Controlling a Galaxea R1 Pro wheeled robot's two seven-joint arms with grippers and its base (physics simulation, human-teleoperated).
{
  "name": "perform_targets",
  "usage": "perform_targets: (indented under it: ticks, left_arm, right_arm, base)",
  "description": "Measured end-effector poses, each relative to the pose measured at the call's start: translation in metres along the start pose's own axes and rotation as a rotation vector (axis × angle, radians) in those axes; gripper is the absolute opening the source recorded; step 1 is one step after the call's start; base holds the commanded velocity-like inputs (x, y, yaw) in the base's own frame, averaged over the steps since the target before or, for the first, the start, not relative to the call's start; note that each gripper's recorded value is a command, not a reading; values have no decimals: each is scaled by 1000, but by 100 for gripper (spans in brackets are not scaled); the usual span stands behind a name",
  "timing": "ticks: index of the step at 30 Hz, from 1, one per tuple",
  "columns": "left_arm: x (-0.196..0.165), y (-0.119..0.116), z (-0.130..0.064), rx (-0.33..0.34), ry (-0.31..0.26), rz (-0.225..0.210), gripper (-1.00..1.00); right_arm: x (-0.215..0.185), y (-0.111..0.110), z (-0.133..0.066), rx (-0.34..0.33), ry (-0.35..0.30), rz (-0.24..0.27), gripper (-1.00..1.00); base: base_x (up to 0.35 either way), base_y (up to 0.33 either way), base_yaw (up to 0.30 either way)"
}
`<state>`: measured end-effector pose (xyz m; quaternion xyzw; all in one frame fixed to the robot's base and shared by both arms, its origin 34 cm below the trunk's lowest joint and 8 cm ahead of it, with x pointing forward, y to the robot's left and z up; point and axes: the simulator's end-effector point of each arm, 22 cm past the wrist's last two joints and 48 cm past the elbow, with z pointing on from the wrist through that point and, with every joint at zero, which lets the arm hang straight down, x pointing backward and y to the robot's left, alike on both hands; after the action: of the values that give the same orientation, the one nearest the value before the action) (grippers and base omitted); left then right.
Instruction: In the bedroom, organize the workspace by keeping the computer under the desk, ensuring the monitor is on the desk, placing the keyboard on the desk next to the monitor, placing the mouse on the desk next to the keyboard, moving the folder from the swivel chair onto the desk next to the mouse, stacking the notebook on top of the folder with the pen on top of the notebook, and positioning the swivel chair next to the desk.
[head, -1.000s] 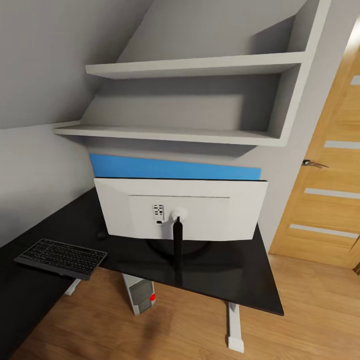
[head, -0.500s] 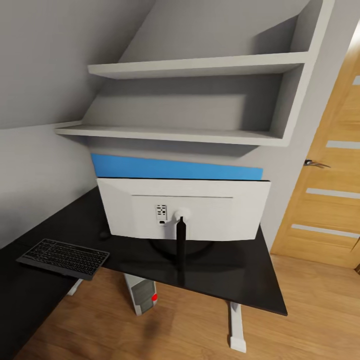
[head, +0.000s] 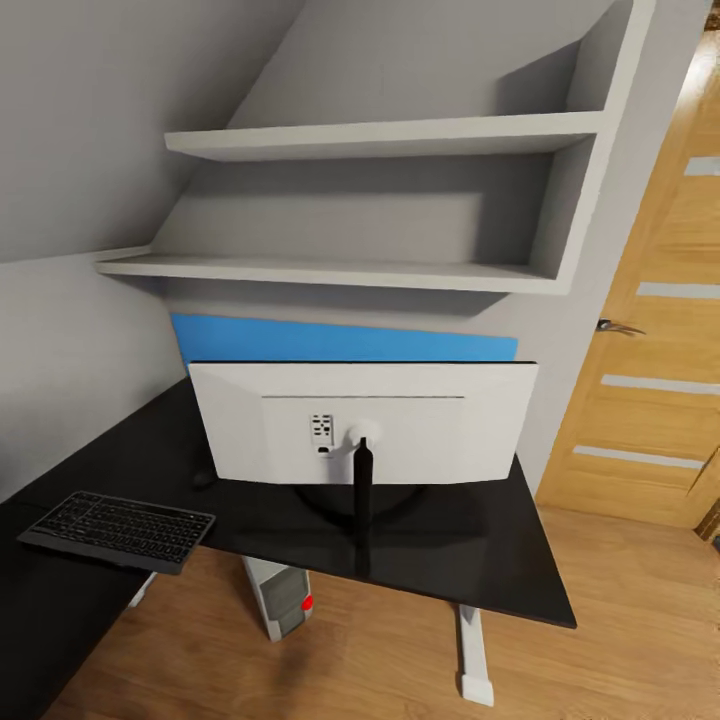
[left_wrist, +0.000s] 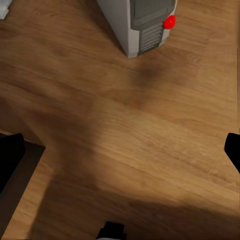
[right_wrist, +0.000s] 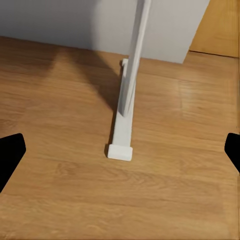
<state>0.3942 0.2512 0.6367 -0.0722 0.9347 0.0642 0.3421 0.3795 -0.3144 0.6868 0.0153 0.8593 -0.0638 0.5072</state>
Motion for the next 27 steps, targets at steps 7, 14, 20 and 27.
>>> perform_targets:
  ticks: [7, 14, 20, 27]
  left_arm:
    - [-3, 0, 0, 1, -7, -1, 100]
    - [-6, -1, 0, 1, -15, -3, 100]
    - [-8, -1, 0, 2, -19, -3, 100]
    - [-8, -1, 0, 2, -19, -3, 100]
  right_arm:
    - [-3, 0, 1, 0, -8, 1, 100]
    - [-5, 0, 2, 1, -15, 3, 100]
    - [-7, 1, 2, 1, -19, 3, 100]
    - [-7, 0, 2, 2, -20, 3, 100]
  base:
    - [5, 10, -173]
    - [1, 3, -162]
    - [60, 122, -78]
    - [49, 79, -9]
